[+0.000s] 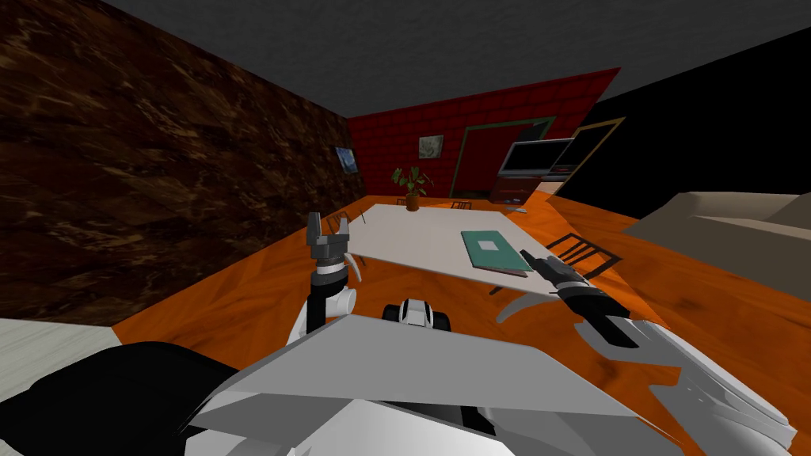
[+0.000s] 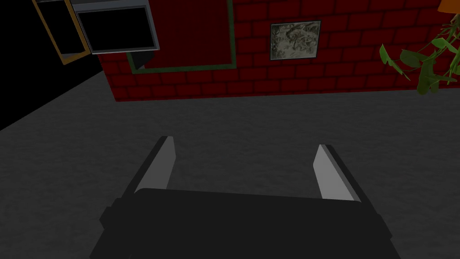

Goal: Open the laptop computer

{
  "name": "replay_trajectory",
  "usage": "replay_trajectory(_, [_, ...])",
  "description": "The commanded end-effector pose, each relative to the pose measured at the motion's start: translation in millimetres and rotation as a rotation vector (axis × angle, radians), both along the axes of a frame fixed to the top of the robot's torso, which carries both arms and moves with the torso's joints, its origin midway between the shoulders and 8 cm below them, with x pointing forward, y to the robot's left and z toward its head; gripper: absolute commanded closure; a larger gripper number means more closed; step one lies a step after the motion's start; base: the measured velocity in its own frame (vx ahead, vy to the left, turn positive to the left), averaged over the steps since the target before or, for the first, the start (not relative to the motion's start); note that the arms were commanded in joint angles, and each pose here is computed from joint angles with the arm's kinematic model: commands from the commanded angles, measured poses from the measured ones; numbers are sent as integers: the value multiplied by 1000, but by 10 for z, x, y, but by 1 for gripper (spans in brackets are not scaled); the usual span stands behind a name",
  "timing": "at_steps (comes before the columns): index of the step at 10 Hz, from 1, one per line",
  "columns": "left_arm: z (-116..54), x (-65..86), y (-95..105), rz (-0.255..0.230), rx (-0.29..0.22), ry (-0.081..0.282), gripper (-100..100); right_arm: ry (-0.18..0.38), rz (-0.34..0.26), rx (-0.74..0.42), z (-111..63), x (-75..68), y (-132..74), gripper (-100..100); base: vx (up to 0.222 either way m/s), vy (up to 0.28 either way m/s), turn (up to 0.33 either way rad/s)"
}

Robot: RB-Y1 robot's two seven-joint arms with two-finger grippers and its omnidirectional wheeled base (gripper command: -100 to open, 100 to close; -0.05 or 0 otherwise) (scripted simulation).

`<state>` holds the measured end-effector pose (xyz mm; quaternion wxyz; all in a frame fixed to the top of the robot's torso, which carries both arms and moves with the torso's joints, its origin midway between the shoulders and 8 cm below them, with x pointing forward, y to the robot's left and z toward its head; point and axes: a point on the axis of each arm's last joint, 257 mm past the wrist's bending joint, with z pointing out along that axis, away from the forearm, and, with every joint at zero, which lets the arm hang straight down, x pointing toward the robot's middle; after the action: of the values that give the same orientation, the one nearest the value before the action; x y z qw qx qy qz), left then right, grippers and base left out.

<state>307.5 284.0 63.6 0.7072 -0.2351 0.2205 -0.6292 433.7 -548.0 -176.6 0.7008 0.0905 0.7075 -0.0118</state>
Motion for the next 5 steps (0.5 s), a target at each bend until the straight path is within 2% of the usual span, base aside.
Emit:
replay_trajectory(1, [0, 0, 0, 0, 0, 0, 0, 0, -6, 1, 157, 9, -95, -100, -10, 22, 19])
replay_trajectory(2, [0, 0, 0, 0, 0, 0, 0, 0, -7, 1, 215, 11, -122, -100, -7, 23, 18])
replay_trajectory(3, [0, 0, 0, 0, 0, 0, 0, 0, -5, -1, 173, 2, -118, -100, -3, 9, 2])
replay_trajectory(4, [0, 0, 0, 0, 0, 0, 0, 0, -6, 1, 180, 2, -123, 0, 0, 0, 0])
replay_trajectory(5, [0, 0, 0, 0, 0, 0, 0, 0, -6, 1, 179, 2, -122, 0, 0, 0, 0])
